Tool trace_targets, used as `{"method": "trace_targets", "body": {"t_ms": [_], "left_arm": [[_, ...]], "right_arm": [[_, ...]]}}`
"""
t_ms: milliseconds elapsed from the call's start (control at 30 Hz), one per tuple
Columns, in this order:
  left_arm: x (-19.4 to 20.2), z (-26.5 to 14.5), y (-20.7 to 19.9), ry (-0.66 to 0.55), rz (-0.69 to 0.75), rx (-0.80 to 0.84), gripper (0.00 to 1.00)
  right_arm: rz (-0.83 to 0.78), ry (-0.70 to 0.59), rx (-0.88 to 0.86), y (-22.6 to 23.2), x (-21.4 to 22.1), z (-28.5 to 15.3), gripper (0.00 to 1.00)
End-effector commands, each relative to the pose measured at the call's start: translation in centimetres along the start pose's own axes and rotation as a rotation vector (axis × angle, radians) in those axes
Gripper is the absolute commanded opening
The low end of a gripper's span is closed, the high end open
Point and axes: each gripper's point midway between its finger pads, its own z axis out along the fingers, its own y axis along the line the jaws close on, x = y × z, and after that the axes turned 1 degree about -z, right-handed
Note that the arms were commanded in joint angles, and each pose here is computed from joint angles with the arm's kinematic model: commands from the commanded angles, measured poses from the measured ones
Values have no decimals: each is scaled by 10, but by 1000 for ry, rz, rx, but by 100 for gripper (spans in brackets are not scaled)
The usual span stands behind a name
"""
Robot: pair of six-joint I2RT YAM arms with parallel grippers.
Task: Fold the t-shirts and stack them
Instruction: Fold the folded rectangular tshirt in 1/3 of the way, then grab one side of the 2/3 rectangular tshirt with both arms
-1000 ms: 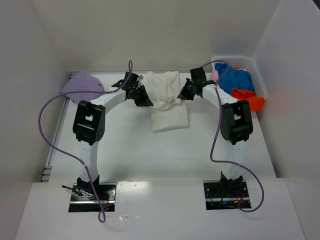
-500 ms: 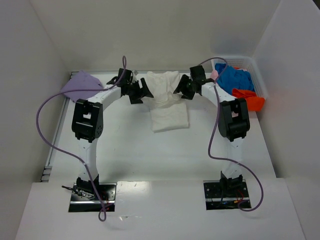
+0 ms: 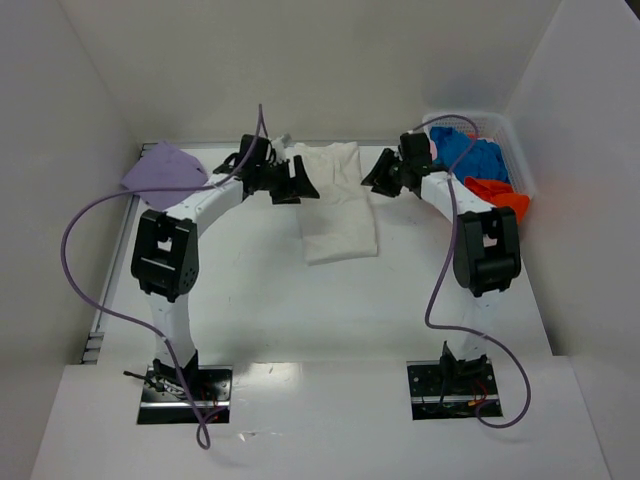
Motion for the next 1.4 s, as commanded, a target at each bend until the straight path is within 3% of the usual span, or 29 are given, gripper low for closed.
{"method": "trace_targets", "body": {"t_ms": [0,267,467,800,1367], "left_arm": [[11,-5,-43,-19,154,80,79],[60,-1,-1,3,45,-137,83],[102,-12,17,52,8,-209,85],[135,6,12,83,23,-256,82],[147,24,36,95,-27,-332,77]], "right_arm": [[-63,-59,-103,26,-6,-30,47],[-147,-8,68,-15,50,-49,79],[-133,34,101,-35,84,-60,92],[-127,99,169,-61,130,-64,89],[-107,108,140,-59,130,-42,75]]}}
